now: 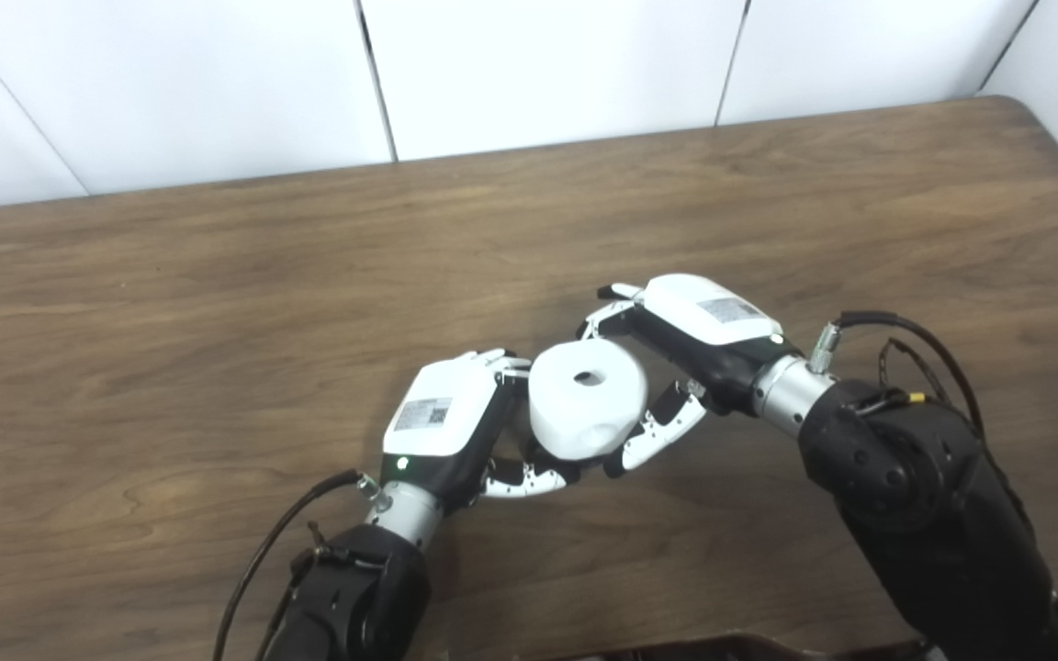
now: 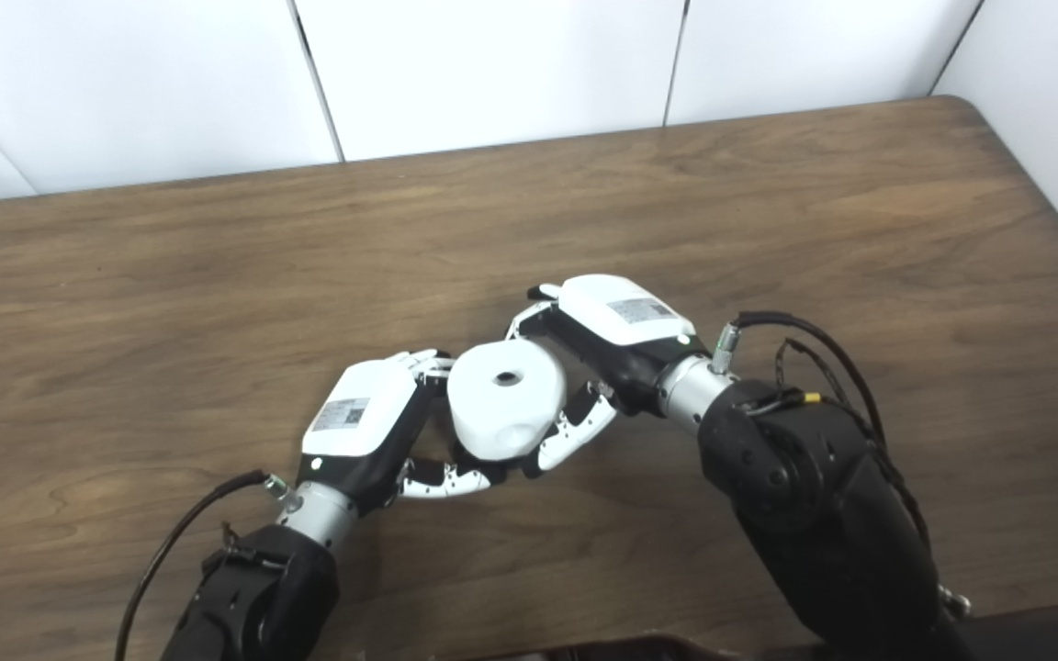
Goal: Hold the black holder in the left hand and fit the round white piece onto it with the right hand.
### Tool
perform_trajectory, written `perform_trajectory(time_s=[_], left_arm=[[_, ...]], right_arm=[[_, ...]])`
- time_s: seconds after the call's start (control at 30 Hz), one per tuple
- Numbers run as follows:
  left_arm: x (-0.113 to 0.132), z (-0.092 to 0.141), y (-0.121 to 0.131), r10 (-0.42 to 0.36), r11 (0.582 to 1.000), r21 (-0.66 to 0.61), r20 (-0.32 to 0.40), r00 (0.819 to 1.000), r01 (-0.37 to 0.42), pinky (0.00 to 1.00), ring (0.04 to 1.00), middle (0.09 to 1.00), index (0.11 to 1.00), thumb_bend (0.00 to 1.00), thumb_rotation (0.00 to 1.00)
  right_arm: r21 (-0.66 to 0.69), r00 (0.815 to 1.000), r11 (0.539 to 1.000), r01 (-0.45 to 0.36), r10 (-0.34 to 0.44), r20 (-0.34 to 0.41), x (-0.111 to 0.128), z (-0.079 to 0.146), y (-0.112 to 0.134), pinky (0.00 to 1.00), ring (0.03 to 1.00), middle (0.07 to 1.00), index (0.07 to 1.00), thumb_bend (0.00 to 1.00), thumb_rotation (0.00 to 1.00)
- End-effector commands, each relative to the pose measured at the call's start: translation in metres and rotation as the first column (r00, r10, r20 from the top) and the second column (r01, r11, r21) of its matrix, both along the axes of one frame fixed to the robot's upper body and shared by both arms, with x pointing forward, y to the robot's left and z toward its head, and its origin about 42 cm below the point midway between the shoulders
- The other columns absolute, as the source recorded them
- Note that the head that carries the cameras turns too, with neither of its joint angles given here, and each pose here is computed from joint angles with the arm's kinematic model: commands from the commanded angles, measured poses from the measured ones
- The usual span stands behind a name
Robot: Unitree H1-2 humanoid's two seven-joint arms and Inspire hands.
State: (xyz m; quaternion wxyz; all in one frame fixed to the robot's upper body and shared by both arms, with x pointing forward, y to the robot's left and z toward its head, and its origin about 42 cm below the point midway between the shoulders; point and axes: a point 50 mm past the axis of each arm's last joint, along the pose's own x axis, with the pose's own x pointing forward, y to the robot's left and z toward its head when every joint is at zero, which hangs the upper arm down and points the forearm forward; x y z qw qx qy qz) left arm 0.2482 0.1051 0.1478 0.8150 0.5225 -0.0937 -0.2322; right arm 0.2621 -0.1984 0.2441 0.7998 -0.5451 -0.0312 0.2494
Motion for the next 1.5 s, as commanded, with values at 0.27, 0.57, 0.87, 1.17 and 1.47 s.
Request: perform_trajectory(time_s=[0.27,0.57,0.87,1.17,1.47], left_arm=[[0.000,-0.013,-0.006,-0.035,0.998,0.044,-0.068,0.997,0.038,0.90,0.883,0.791,0.488,0.52,0.06],[0.001,-0.015,-0.005,-0.035,0.998,0.053,-0.062,0.997,0.039,0.89,0.881,0.789,0.488,0.52,0.06],[0.003,-0.017,-0.005,-0.034,0.997,0.063,-0.068,0.997,0.039,0.89,0.882,0.789,0.488,0.52,0.06],[0.003,-0.018,-0.005,-0.031,0.998,0.060,-0.064,0.997,0.035,0.88,0.874,0.783,0.488,0.52,0.06],[0.003,-0.019,-0.005,-0.032,0.998,0.059,-0.068,0.997,0.036,0.89,0.875,0.782,0.488,0.52,0.06]], right_arm=[[0.009,0.999,1.000,-0.003,0.002,0.052,0.000,0.022,-0.003,0.87,0.941,0.806,0.638,0.94,0.26],[0.022,0.996,1.000,-0.020,0.018,0.088,-0.008,0.035,-0.002,0.85,0.937,0.796,0.631,0.95,0.27],[0.008,0.994,1.000,-0.023,0.022,0.110,-0.006,0.040,0.000,0.82,0.914,0.787,0.619,0.96,0.28],[0.019,0.992,1.000,-0.005,0.003,0.129,-0.001,0.044,-0.001,0.81,0.911,0.778,0.617,0.97,0.27],[0.021,0.989,1.000,0.001,-0.004,0.145,0.003,0.049,-0.004,0.79,0.911,0.783,0.635,0.97,0.30]])
